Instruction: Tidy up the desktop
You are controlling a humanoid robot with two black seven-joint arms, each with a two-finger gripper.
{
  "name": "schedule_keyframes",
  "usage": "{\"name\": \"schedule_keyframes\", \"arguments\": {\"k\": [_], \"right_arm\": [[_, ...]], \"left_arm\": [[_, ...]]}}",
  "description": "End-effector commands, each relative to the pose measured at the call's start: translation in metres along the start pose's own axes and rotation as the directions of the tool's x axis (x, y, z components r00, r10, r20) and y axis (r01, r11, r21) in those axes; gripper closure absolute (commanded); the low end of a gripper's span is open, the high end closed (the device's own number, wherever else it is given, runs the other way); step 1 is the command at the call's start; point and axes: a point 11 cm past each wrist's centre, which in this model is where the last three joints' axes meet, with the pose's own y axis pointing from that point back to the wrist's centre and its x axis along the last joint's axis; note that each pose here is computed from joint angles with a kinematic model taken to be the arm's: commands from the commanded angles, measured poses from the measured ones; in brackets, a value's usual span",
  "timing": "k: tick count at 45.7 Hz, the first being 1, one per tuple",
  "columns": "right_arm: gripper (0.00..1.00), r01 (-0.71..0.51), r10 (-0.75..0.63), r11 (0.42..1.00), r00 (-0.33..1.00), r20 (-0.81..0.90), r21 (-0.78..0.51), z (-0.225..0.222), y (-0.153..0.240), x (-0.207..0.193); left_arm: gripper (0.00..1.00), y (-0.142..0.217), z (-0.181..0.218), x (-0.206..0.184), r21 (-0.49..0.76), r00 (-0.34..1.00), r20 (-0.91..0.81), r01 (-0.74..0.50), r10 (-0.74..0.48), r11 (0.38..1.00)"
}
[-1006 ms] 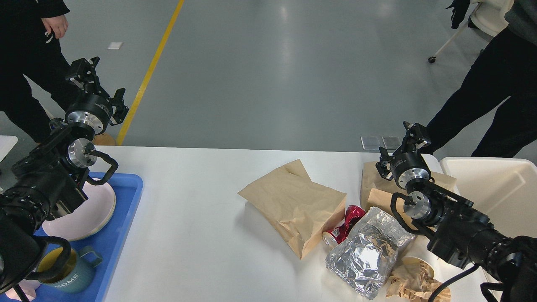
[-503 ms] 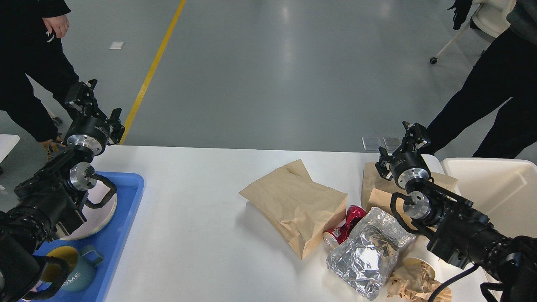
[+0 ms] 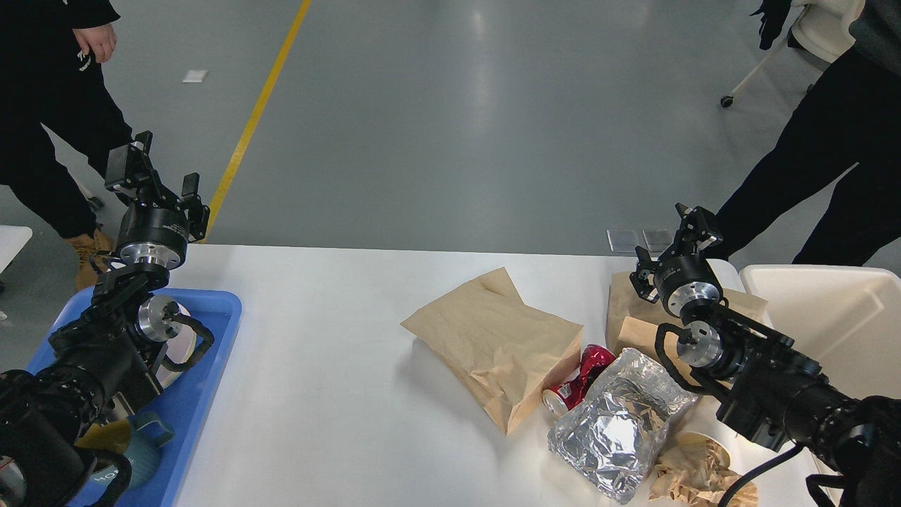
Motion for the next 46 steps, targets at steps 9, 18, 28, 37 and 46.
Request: {"name": "schedule_keyframes", "arguments": {"k": [9, 18, 28, 37, 46], "right_arm": [[0.00, 0.000, 0.000, 1.000, 1.000, 0.000, 0.000, -0.0001, 0.0000, 0.0001], [0.00, -0.001, 0.001, 1.000, 1.000, 0.001, 0.000, -0.0001, 0.0000, 0.0001], [0.00, 0.000, 0.000, 1.000, 1.000, 0.000, 0.000, -0.0001, 0.0000, 0.0001], [0.00, 0.001, -0.001, 1.000, 1.000, 0.000, -0.001, 0.0005, 0.0000, -0.0006], [0.00, 0.000, 0.000, 1.000, 1.000, 0.000, 0.000, -0.0001, 0.0000, 0.0001]], "left_arm": [[0.04, 0.0130, -0.0139, 0.0098, 0.026, 1.000, 0.008, -0.016, 0.016, 1.000], [0.04, 0.0130, -0.0135, 0.0099, 0.023, 1.000, 0.007, -0.017, 0.017, 1.000], [0.04, 0.0130, -0.0135, 0.0099, 0.023, 1.000, 0.007, -0.017, 0.017, 1.000], [0.04, 0.0130, -0.0135, 0.0099, 0.023, 1.000, 0.007, -0.017, 0.017, 1.000], [0.04, 0.0130, -0.0135, 0.0099, 0.023, 1.000, 0.007, -0.017, 0.017, 1.000]]}}
